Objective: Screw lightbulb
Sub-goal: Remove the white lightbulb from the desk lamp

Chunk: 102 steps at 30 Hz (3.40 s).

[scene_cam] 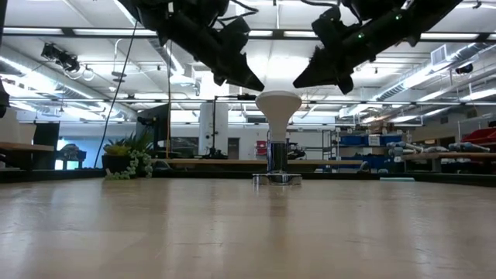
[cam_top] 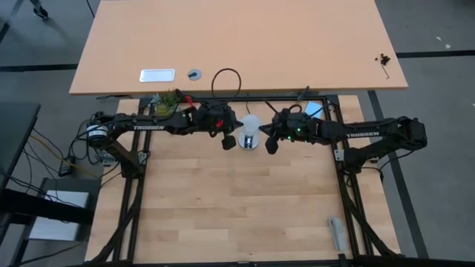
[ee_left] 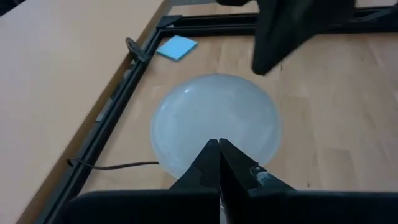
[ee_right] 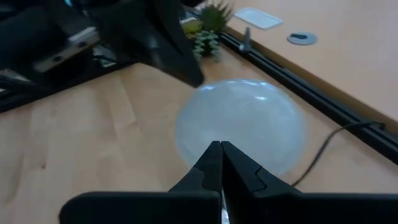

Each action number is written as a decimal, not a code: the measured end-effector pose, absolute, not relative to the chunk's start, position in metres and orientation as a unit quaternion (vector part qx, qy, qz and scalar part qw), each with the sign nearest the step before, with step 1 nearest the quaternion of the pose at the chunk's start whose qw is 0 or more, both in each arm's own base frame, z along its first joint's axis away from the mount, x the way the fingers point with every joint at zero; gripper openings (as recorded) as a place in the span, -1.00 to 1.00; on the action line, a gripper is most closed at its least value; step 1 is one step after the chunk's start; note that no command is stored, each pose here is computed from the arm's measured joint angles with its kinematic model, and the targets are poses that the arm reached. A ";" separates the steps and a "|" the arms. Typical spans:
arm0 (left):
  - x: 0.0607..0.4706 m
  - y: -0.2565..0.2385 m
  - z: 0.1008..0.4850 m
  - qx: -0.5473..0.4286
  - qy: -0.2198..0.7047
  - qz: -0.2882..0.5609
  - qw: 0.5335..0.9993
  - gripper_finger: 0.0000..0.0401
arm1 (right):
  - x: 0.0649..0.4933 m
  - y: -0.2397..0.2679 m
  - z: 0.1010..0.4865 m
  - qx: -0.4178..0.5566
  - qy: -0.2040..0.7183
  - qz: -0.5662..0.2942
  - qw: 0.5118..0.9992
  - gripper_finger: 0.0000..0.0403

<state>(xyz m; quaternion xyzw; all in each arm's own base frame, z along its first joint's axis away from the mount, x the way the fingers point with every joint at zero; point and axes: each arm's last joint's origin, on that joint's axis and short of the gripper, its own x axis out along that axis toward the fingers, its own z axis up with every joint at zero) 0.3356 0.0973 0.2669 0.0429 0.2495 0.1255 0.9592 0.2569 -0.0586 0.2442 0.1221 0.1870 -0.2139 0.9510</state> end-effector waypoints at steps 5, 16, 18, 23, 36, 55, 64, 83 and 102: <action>0.337 0.099 0.264 0.046 0.255 0.142 0.955 -1.00 | 0.259 -0.053 0.245 0.120 0.181 -0.202 0.955 -0.95; 0.339 0.105 0.259 0.041 0.262 0.154 0.952 -1.00 | 0.264 -0.064 0.235 0.118 0.197 -0.219 0.948 -0.95; 0.339 0.105 0.259 0.040 0.260 0.150 0.953 -1.00 | 0.264 -0.066 0.235 0.119 0.196 -0.223 0.947 -0.95; 0.340 0.104 0.259 0.035 0.259 0.141 0.955 -1.00 | 0.262 -0.074 0.235 0.121 0.195 -0.237 0.944 -0.95; 0.347 0.083 0.261 0.029 0.231 0.081 0.969 -1.00 | 0.254 -0.093 0.235 0.127 0.197 -0.262 0.936 -0.95; 0.339 0.119 0.261 0.005 0.223 0.144 0.964 -1.00 | 0.258 -0.063 0.245 0.122 0.177 -0.199 0.956 -0.95; 0.343 0.120 0.256 0.004 0.226 0.140 0.964 -1.00 | 0.253 -0.076 0.241 0.128 0.199 -0.227 0.945 -0.95; 0.343 0.120 0.254 -0.006 0.230 0.131 0.964 -1.00 | 0.254 -0.099 0.234 0.140 0.195 -0.245 0.939 -0.95; 0.353 0.094 0.268 0.003 0.207 0.074 0.975 -1.00 | 0.239 -0.110 0.250 0.131 0.162 -0.253 0.945 -0.92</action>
